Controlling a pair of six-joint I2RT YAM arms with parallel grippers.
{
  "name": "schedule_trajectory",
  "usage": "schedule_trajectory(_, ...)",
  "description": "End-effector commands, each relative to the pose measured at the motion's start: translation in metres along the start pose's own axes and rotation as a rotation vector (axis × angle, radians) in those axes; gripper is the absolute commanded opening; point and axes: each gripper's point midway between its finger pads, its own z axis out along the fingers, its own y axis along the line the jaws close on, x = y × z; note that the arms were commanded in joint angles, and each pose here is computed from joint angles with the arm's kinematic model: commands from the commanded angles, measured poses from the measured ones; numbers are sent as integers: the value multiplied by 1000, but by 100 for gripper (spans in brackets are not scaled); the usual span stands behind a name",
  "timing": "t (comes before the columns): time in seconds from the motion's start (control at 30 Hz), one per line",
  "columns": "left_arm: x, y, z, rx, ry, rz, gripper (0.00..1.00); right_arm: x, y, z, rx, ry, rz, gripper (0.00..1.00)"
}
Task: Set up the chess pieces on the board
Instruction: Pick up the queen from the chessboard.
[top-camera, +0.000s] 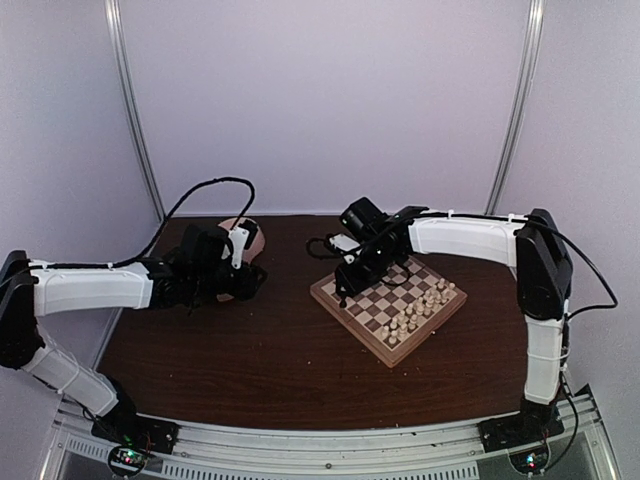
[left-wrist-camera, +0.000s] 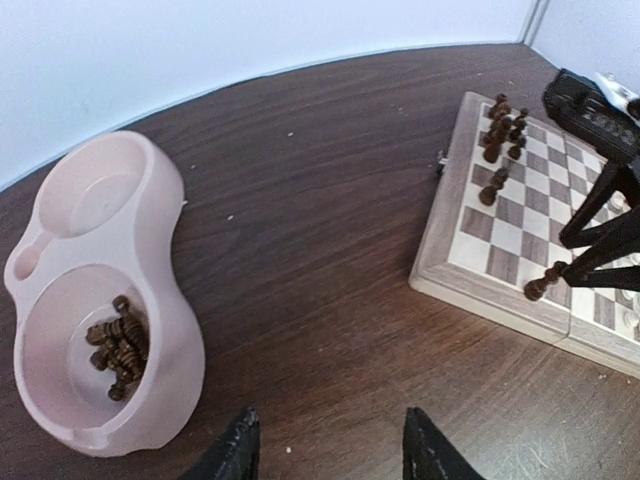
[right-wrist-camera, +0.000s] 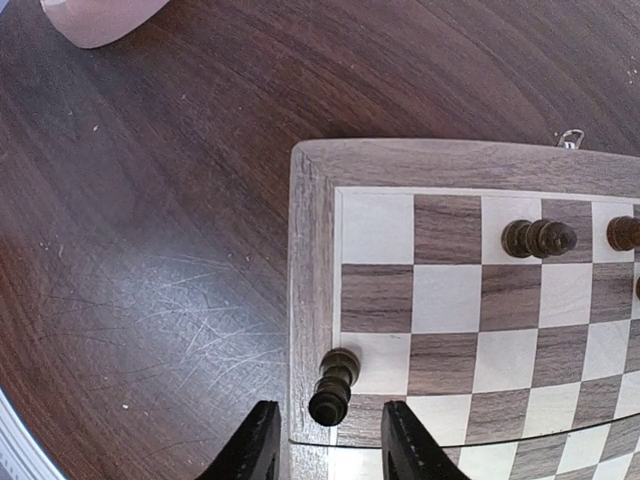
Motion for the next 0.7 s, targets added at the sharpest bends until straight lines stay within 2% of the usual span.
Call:
schedule_trajectory(0.0, 8, 32, -11, -91, 39, -108, 49, -5, -3, 3, 46, 0, -25, 36)
schedule_trajectory(0.2, 11, 53, -16, -195, 76, -109, 49, -1, -4, 13, 62, 32, -42, 31)
schedule_trajectory(0.4, 12, 57, -16, -219, 80, -107, 49, -1, -3, 17, 58, 40, -46, 23)
schedule_trajectory(0.5, 12, 58, -16, -223, 85, -105, 49, -3, 0, 14, 50, 34, -46, 15)
schedule_trajectory(0.67, 12, 59, -18, -230, 84, -101, 49, -13, -3, -3, 67, -10, -48, 11)
